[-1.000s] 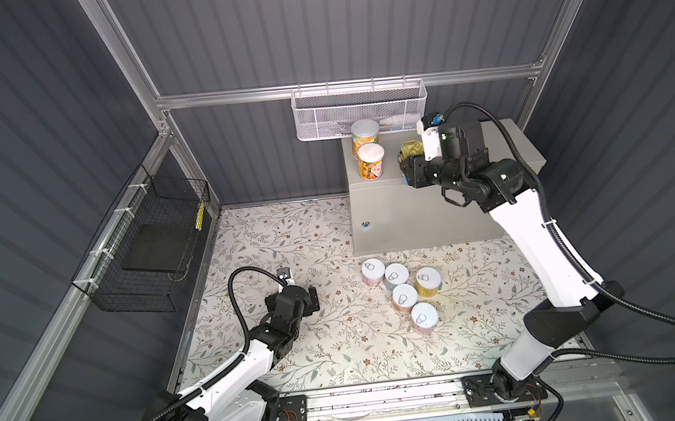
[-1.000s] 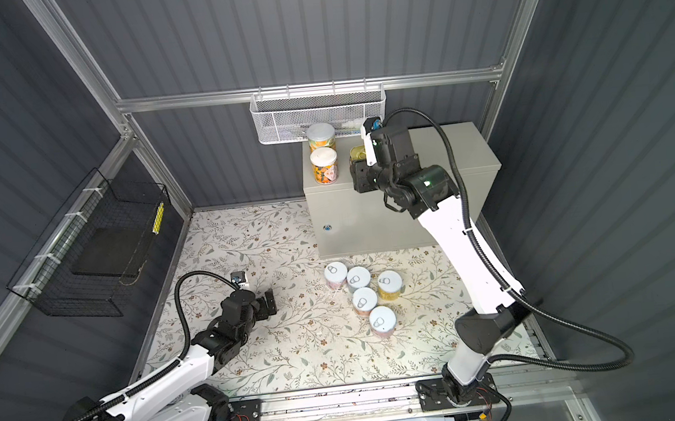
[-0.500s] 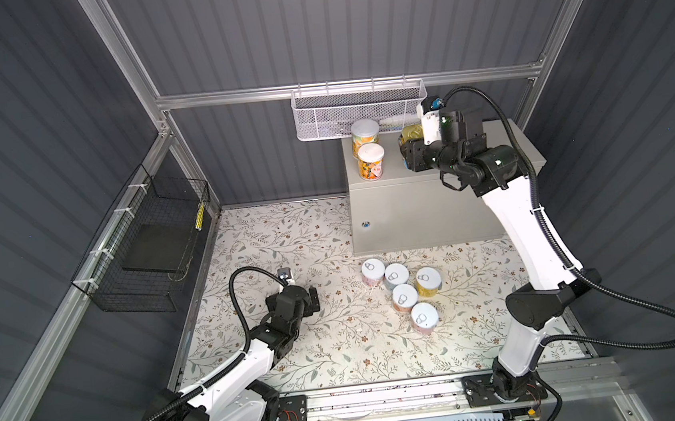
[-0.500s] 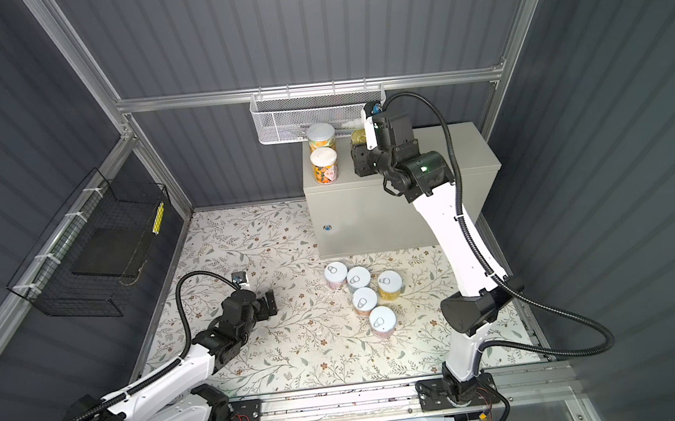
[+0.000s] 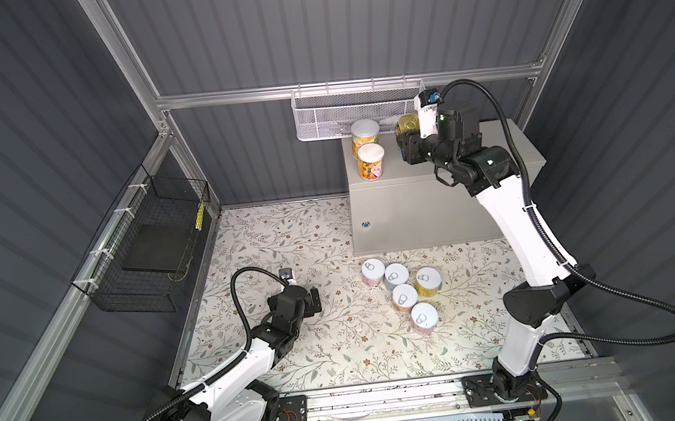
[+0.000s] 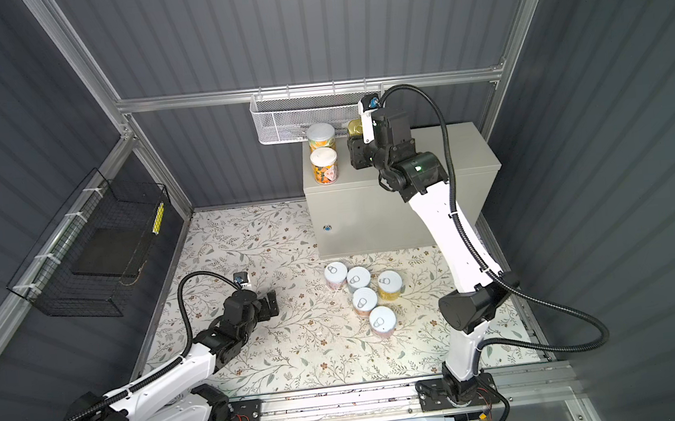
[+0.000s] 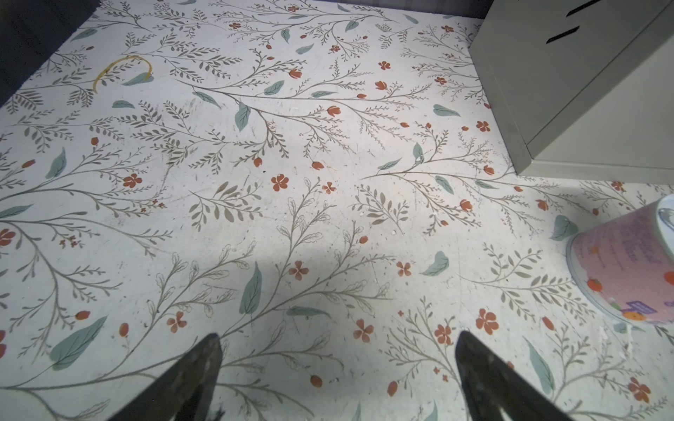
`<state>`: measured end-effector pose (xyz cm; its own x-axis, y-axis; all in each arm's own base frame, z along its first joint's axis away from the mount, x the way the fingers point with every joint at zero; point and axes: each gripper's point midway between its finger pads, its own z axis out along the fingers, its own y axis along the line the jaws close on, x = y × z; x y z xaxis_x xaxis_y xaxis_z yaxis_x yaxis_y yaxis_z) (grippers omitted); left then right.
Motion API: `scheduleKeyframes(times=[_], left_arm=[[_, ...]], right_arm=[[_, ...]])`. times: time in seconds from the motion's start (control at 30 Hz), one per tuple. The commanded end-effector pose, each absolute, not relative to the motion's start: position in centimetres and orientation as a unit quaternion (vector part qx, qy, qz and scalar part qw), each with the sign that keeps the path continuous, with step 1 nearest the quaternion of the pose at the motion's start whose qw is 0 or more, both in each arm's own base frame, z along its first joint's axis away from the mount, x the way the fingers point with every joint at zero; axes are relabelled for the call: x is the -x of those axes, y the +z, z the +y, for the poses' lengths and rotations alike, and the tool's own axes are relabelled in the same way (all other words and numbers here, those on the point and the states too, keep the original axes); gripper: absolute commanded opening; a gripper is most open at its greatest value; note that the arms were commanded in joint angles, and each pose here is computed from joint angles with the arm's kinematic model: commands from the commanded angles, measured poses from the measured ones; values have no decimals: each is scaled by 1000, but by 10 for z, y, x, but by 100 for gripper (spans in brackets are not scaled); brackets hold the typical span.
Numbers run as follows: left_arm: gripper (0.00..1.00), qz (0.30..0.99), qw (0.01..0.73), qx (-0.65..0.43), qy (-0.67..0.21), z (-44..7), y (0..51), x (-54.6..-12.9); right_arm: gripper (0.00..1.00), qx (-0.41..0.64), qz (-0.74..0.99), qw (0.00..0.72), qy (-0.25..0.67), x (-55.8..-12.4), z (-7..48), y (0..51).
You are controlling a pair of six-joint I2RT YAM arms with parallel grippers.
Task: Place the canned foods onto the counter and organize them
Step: 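Set the gold tin beside the yellow can and open the right gripper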
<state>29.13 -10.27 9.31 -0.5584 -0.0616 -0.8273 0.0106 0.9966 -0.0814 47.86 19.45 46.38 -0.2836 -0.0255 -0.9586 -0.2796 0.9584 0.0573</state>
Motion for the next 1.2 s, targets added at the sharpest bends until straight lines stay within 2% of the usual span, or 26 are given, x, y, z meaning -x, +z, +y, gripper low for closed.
scheduleKeyframes(times=[0.0,0.6,0.87,0.9,0.93,0.97,1.03,1.13,1.17], left_arm=[[100,878,476,24,-50,-105,99,-295],[100,885,464,19,-47,-109,89,-298],[100,885,463,16,-40,-108,88,-299],[100,885,463,16,-40,-108,88,-299],[100,885,463,16,-39,-108,88,-299],[100,886,462,16,-38,-108,87,-299],[100,886,462,15,-39,-108,87,-299],[100,887,461,14,-39,-108,87,-300],[100,887,460,13,-39,-109,86,-300]], right_arm=[[46,89,768,626,104,-493,194,480],[46,94,770,626,85,-524,198,456],[50,109,774,617,89,-533,203,440],[53,110,774,617,89,-534,203,440],[60,111,775,616,90,-534,204,439],[72,111,775,615,91,-535,204,438],[86,116,774,616,87,-534,203,439],[98,110,774,620,72,-530,196,443],[99,106,772,623,68,-527,192,446]])
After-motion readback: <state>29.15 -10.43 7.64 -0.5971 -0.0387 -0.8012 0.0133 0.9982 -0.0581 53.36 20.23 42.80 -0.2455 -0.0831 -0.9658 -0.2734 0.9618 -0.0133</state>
